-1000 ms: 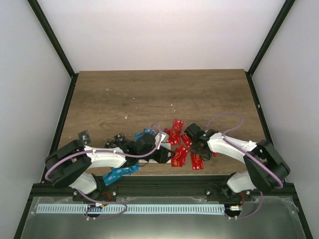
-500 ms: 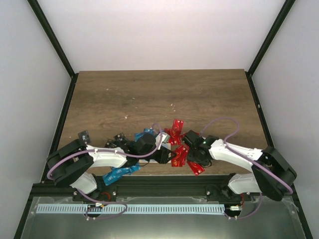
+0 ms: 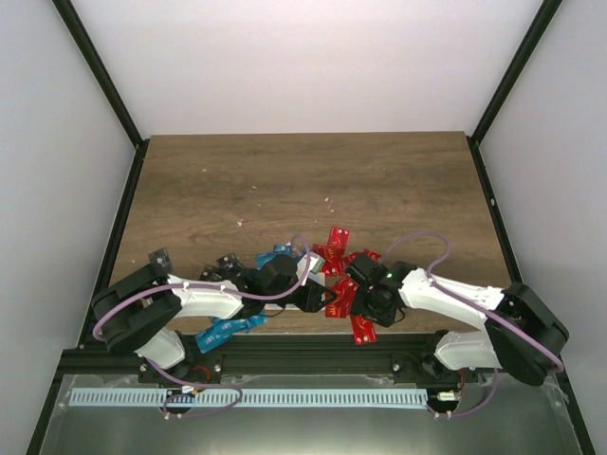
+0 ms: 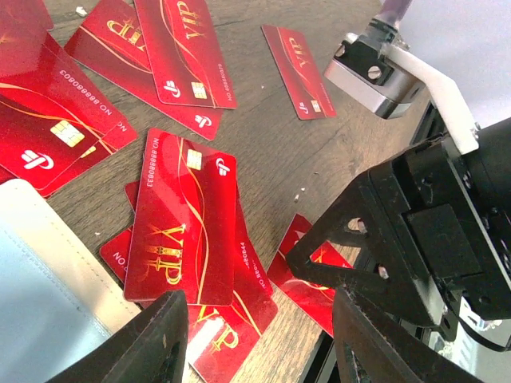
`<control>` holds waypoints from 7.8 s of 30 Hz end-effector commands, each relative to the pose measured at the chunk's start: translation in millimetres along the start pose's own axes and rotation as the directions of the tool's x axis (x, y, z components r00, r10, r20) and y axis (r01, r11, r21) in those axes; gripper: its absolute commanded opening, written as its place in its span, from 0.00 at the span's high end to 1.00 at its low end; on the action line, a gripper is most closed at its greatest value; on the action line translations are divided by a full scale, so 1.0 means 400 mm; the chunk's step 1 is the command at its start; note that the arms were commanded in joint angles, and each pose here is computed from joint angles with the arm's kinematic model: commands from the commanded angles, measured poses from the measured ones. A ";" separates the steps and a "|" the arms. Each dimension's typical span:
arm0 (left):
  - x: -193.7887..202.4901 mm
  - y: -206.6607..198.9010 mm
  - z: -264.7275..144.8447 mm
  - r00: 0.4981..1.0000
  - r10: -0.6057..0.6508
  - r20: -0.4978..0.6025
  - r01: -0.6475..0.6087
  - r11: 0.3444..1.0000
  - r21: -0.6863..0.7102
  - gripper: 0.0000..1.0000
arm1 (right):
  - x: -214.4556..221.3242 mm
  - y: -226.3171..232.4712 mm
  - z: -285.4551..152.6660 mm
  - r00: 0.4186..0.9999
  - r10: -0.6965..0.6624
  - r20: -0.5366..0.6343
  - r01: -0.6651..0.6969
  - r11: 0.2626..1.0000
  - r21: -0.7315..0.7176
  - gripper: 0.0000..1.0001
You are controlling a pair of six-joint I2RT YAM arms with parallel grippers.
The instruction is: Put the credit cards into the card holder
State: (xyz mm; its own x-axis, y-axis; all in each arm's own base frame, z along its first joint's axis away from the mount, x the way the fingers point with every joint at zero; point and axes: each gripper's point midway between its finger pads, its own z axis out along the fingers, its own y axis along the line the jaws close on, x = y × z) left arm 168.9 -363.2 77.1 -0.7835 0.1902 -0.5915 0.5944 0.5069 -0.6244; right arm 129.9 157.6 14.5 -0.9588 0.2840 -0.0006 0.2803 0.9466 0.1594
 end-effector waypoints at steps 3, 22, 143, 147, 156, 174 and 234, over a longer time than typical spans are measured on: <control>-0.012 -0.015 -0.001 1.000 0.012 0.020 -0.012 1.000 0.027 0.48 | 0.080 -0.107 0.014 0.991 -0.005 -0.132 0.027 0.986 0.163 0.27; -0.013 -0.019 0.000 1.000 0.012 0.023 -0.012 0.999 0.036 0.49 | 0.128 -0.043 0.004 0.962 -0.169 -0.213 0.193 0.976 0.098 0.01; -0.129 -0.121 -0.223 0.980 0.164 0.113 -0.170 0.985 0.042 0.44 | 0.049 0.370 -0.299 0.618 -0.556 0.556 0.771 0.566 -0.292 0.49; -0.126 -0.113 -0.197 0.981 0.168 0.095 -0.171 0.985 0.022 0.51 | 0.046 0.372 -0.291 0.617 -0.563 0.550 0.771 0.571 -0.281 0.49; -0.145 -0.127 -0.192 0.978 0.156 0.141 -0.163 0.986 0.041 0.96 | 0.027 0.381 -0.311 0.627 -0.528 0.573 0.753 0.599 -0.271 0.44; -0.192 -0.148 -0.322 0.976 0.086 0.200 -0.134 0.962 0.238 0.96 | 0.055 0.348 -0.498 0.558 -0.276 0.782 0.829 0.230 -0.510 0.08; 0.001 0.295 -0.335 0.970 -0.125 0.207 0.214 0.842 -0.495 0.56 | -0.002 0.420 -0.091 0.878 -0.452 0.159 0.423 0.575 -0.701 0.99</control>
State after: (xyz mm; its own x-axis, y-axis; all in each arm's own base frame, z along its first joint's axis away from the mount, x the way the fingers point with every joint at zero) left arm 210.6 -197.1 79.7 -0.8010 -0.0456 -0.5969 0.2669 0.8653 -0.4244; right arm 169.0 295.8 65.2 -0.9671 -0.1382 -0.2138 -0.2535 0.5990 0.7596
